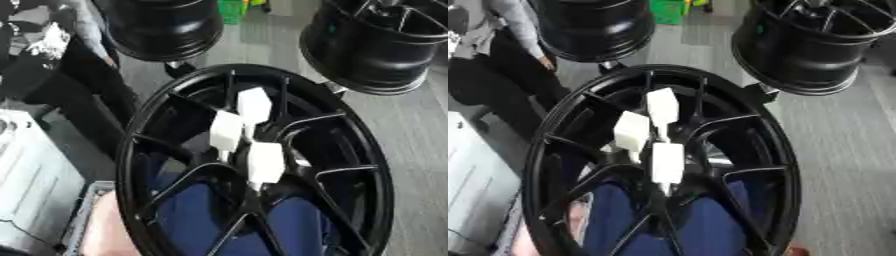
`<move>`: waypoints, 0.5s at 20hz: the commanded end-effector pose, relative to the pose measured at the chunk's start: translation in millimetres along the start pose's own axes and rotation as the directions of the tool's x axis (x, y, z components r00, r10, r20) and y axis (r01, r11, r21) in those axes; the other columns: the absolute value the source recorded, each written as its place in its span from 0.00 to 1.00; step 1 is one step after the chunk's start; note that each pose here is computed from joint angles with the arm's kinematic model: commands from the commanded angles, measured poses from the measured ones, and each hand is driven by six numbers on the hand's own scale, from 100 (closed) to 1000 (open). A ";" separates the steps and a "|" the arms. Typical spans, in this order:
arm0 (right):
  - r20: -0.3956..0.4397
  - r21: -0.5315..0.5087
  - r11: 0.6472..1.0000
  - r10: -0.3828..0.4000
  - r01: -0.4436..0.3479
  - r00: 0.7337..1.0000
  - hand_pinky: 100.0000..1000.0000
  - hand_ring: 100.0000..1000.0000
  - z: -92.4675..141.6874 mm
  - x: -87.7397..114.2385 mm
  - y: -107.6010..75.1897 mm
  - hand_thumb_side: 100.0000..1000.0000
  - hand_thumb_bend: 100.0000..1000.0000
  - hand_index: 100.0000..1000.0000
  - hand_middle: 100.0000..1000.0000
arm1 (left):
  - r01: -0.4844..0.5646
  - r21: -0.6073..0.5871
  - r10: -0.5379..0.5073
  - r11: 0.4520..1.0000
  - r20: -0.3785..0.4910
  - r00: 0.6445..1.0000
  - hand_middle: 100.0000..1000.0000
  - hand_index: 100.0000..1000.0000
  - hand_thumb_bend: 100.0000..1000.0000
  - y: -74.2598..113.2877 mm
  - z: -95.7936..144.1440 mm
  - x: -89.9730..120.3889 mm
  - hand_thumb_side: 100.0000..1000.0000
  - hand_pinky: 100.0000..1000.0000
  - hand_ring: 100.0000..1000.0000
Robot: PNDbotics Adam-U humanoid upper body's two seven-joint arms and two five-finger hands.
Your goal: Pull the pin out of the wheel hub.
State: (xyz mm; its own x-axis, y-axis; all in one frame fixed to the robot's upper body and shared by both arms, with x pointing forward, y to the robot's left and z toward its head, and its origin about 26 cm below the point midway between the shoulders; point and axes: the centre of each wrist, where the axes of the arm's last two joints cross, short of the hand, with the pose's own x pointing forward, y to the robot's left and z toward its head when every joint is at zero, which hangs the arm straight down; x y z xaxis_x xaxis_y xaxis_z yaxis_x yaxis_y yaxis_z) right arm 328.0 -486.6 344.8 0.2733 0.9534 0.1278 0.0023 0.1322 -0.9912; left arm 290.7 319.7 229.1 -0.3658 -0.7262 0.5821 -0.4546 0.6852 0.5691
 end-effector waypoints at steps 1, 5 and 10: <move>-0.005 -0.005 1.000 0.030 -0.030 1.000 0.89 0.90 8.1 -5.4 -20.1 0.11 0.14 0.87 0.84 | 0.028 0.028 -0.029 0.999 0.037 0.999 0.72 0.74 0.38 10.6 -5.5 6.7 0.72 0.72 0.85; 0.001 -0.018 0.999 0.032 -0.032 0.999 0.89 0.90 9.2 -4.3 -23.7 0.10 0.14 0.86 0.84 | 0.028 0.029 -0.029 0.999 0.036 0.999 0.72 0.74 0.38 10.5 -5.4 6.6 0.72 0.72 0.85; -0.006 -0.059 0.998 0.027 -0.027 1.000 0.89 0.88 10.0 -4.5 -27.7 0.09 0.09 0.84 0.82 | 0.028 0.030 -0.030 0.999 0.038 0.999 0.72 0.74 0.38 10.5 -5.7 7.0 0.72 0.72 0.85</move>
State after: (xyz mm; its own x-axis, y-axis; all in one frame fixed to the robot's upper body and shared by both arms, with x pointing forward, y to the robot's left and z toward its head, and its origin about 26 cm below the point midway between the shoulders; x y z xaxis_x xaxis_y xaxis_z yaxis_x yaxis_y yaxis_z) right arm 325.5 -488.3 352.8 0.2607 0.9581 0.1187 0.0020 0.1224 -0.9925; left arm 290.8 319.6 229.7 -0.3661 -0.7263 0.5817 -0.4593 0.6847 0.5659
